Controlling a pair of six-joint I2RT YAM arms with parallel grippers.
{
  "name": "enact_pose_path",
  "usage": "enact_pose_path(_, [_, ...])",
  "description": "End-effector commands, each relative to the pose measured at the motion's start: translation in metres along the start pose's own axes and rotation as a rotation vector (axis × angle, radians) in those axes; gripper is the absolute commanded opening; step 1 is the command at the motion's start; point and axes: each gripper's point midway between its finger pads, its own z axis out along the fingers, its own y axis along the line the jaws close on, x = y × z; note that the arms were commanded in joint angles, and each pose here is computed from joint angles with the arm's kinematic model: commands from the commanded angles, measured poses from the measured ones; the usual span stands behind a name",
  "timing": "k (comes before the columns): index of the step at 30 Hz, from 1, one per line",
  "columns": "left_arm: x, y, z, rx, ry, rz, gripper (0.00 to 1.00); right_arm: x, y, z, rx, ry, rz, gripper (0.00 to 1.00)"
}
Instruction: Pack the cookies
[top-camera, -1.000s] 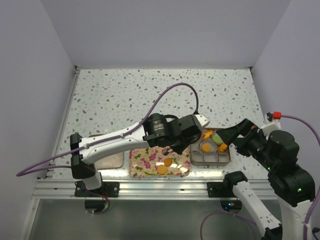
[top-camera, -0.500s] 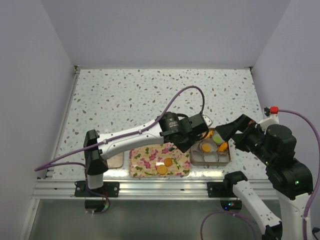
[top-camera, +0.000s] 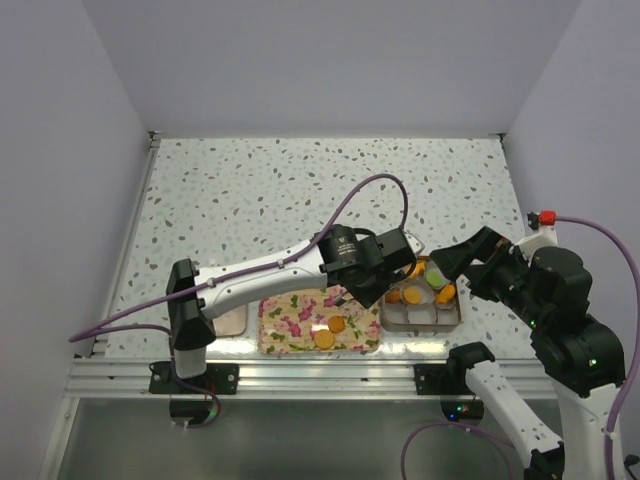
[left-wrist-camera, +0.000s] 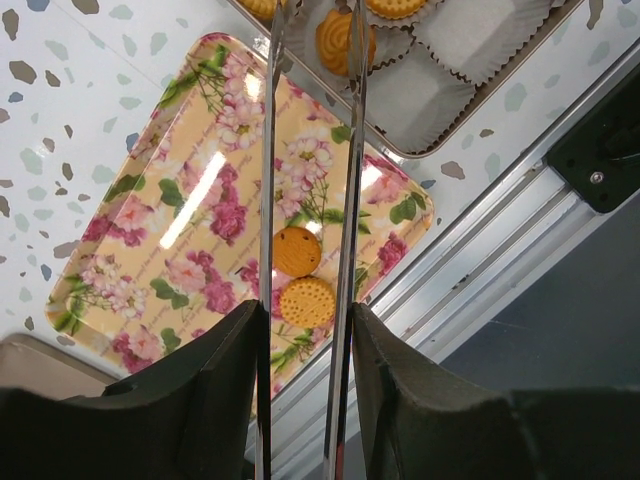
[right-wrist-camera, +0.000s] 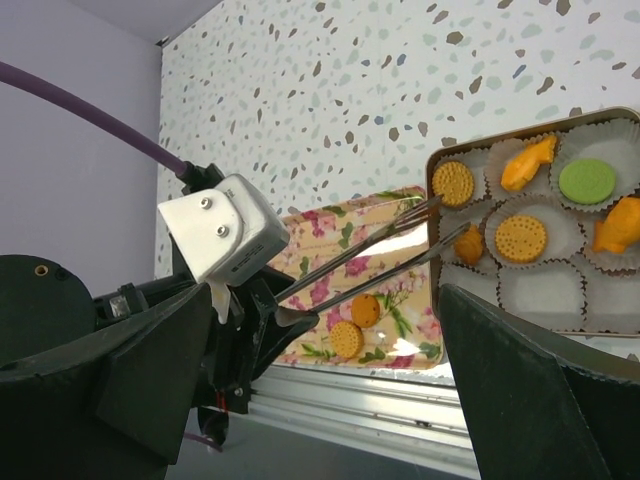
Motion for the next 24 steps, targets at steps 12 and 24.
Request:
enact_pose_path(12, [0.054,0.042,-0.077,-0.006,-0.027,-0.145,0.47,-0.001,0.004,-0.006,-0.033,-0.019,-0.001,0.99])
enact_pose_path(24, [0.121,0.032,-0.060,0.076,0.066,-0.192,0.50,0.006,0.005,-0.008,-0.052,-0.005,0.036,0.99])
